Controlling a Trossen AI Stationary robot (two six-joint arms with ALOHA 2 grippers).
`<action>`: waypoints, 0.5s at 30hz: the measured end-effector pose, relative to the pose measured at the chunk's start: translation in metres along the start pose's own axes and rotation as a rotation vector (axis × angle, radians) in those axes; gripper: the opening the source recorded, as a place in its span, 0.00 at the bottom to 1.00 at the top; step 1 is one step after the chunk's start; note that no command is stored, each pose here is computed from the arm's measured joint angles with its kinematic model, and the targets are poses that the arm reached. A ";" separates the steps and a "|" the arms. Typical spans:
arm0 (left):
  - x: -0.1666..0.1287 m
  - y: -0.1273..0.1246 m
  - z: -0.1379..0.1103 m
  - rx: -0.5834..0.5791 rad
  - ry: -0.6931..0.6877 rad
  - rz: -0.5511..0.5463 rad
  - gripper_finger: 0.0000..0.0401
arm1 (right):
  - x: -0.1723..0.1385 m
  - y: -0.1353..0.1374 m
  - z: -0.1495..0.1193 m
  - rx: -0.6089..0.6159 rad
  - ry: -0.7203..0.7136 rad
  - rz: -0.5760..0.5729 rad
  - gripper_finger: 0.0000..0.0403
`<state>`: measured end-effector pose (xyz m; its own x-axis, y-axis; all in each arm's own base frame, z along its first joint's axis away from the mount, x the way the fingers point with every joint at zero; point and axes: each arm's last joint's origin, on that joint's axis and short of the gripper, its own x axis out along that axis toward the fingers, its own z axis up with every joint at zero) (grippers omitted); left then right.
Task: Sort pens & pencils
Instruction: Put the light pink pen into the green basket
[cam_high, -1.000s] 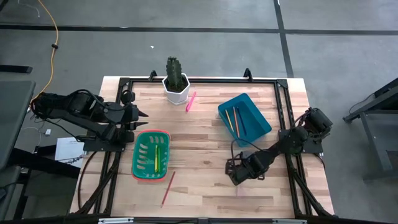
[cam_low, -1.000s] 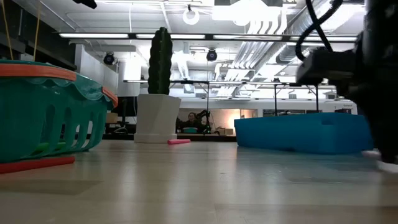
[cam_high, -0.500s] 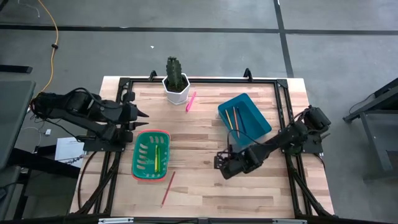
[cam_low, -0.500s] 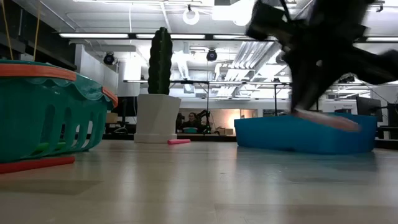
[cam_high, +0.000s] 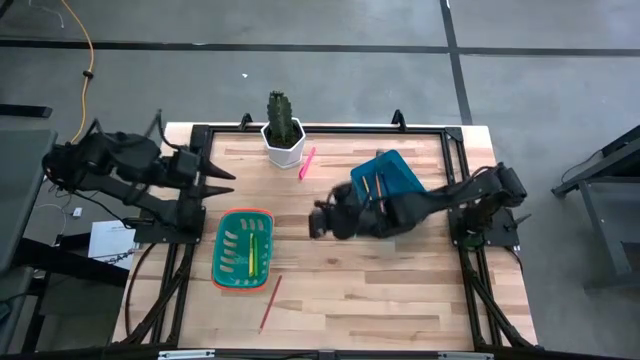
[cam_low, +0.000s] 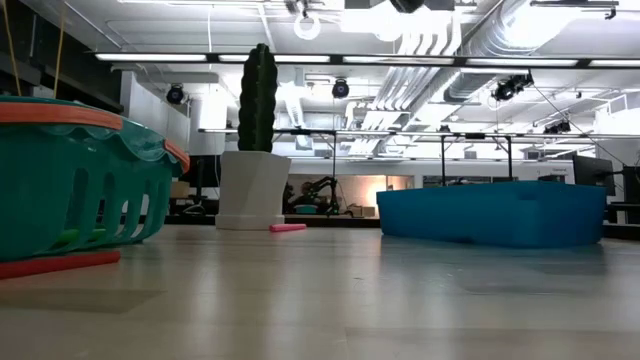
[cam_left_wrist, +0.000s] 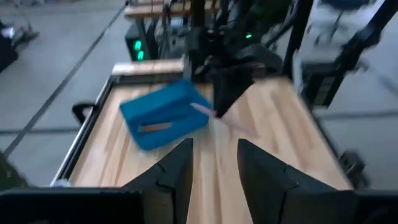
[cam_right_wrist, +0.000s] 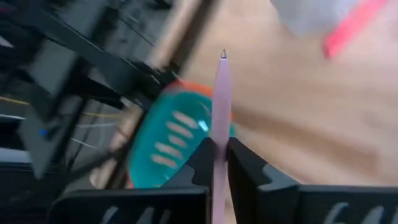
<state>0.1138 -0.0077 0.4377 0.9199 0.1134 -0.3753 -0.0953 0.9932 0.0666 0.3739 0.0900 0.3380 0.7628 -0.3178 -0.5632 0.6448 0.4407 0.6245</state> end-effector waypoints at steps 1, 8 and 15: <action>-0.001 0.000 0.003 -0.005 -0.022 -0.009 0.28 | -0.005 0.008 0.010 -0.030 -0.027 0.025 0.02; -0.009 0.001 0.019 -0.040 -0.153 -0.018 0.28 | -0.043 0.044 0.068 -0.199 -0.156 0.168 0.02; -0.010 -0.002 0.044 -0.075 -0.390 -0.131 0.28 | -0.073 0.068 0.097 -0.324 -0.255 0.344 0.02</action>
<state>0.1212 -0.0121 0.4817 0.9998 -0.0179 0.0035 0.0180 0.9994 -0.0310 0.3672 0.0614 0.4741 0.9412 -0.2852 -0.1812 0.3377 0.7788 0.5285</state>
